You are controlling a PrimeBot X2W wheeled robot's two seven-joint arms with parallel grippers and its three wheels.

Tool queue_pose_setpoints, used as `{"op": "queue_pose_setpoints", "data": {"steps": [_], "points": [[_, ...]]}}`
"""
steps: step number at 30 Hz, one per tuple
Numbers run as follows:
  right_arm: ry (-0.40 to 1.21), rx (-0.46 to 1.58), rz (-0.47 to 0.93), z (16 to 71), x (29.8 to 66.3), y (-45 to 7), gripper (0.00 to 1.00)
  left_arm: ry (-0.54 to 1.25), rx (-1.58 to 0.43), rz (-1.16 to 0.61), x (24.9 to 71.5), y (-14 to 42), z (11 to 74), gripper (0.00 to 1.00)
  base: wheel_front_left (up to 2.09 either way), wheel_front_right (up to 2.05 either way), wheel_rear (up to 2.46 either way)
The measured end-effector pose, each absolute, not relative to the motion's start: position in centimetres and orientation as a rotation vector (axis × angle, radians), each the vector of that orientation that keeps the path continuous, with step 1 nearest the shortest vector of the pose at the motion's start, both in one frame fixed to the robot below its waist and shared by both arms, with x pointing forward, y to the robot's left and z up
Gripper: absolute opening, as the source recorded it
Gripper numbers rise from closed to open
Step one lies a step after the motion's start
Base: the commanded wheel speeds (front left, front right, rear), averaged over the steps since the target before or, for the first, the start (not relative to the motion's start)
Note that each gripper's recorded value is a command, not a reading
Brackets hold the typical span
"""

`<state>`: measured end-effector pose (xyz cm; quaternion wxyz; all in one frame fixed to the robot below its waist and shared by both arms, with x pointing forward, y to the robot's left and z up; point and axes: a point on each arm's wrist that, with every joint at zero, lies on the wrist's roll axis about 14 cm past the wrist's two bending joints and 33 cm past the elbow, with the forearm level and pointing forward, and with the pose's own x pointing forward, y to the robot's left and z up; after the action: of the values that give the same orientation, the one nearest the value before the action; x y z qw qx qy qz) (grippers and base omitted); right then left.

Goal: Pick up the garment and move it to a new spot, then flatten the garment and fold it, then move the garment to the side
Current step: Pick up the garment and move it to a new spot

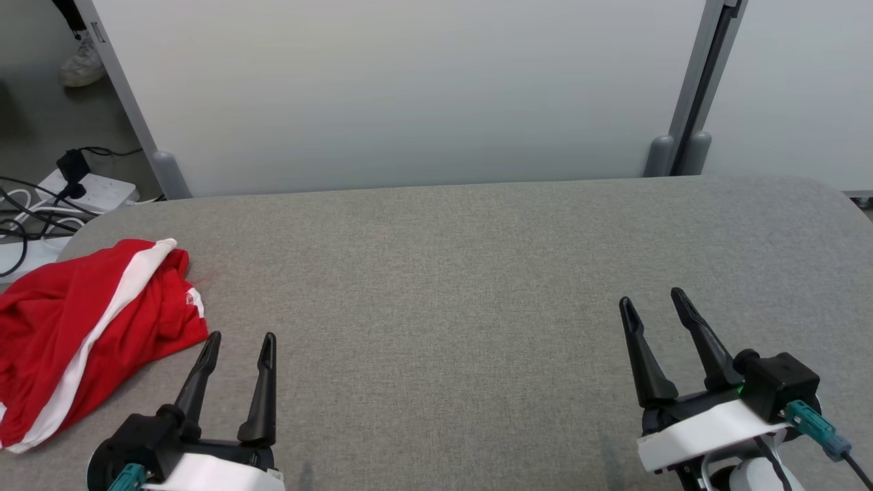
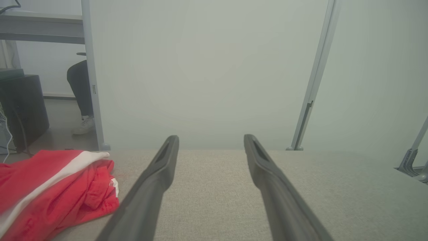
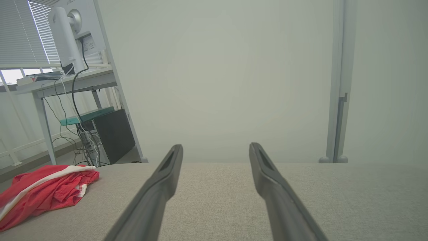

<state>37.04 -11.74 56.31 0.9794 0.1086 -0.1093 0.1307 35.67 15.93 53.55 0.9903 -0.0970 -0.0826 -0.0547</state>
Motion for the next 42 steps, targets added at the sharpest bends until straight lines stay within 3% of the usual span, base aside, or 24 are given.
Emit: {"op": "queue_pose_setpoints", "data": {"steps": [29,42], "points": [[-0.193,0.230,0.523,56.5,38.1,-2.9,1.00,-0.199,-0.167,0.188,30.0,24.2,53.5,1.00,0.00,0.00,0.00],[-0.175,0.240,0.556,56.1,38.0,-1.7,1.00,-0.207,-0.159,0.256,29.0,25.8,53.6,1.00,0.00,0.00,0.00]]}}
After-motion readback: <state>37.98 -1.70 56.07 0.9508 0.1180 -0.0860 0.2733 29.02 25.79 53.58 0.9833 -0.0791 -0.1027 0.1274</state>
